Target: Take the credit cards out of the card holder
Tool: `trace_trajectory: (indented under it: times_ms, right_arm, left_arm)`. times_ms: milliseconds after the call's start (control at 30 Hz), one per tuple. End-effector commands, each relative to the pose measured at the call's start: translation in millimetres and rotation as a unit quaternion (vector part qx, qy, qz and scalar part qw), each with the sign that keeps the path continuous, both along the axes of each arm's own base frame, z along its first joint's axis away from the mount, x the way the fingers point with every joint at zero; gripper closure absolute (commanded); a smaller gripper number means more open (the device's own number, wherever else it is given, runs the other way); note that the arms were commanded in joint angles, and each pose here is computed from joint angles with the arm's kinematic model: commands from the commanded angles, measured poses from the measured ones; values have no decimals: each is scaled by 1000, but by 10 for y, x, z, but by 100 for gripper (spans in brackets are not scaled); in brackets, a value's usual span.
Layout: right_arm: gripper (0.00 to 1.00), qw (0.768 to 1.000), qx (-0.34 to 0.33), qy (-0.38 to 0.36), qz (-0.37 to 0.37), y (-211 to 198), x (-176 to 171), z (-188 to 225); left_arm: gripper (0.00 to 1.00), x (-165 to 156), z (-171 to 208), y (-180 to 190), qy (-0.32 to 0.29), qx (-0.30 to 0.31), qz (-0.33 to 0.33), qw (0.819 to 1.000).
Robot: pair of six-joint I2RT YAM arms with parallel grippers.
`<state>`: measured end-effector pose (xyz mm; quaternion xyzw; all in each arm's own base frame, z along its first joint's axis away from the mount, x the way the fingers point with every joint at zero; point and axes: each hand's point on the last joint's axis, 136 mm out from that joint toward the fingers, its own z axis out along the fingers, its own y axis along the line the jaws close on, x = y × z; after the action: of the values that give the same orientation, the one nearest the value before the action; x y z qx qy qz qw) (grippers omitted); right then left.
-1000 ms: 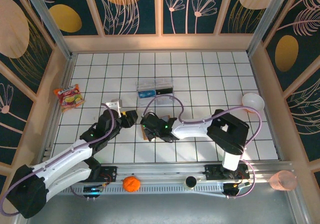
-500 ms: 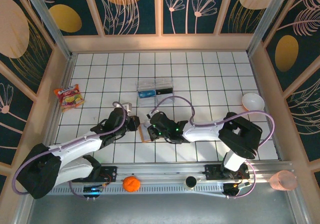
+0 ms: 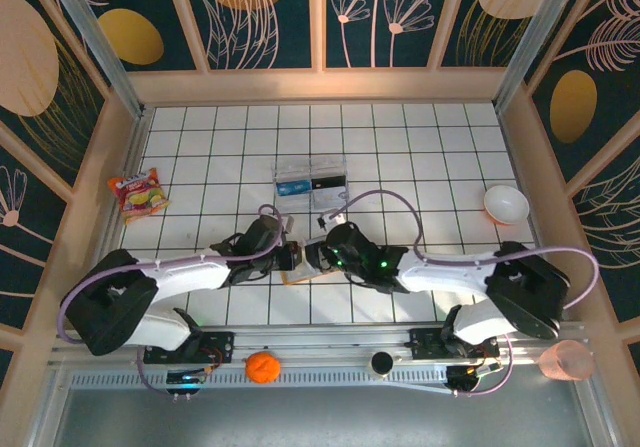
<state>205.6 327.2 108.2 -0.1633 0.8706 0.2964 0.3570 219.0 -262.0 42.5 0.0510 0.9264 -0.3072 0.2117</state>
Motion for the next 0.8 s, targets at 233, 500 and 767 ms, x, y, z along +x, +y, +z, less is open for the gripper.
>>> trace_trajectory:
  times_ms: [233,500,767]
  right_arm:
    - [67,994,1,-8,-113,-675,153,102]
    - [67,996,22,20,-84,-672,89,56]
    - [70,993,42,74,80,-40,-76,34]
  left_arm:
    - [99,-215,-184,-747,58,-22,-104,993]
    - [82,50,282,-667,-18,-53,-45,997]
    - [75,201,390,189,-37,-49,81,995]
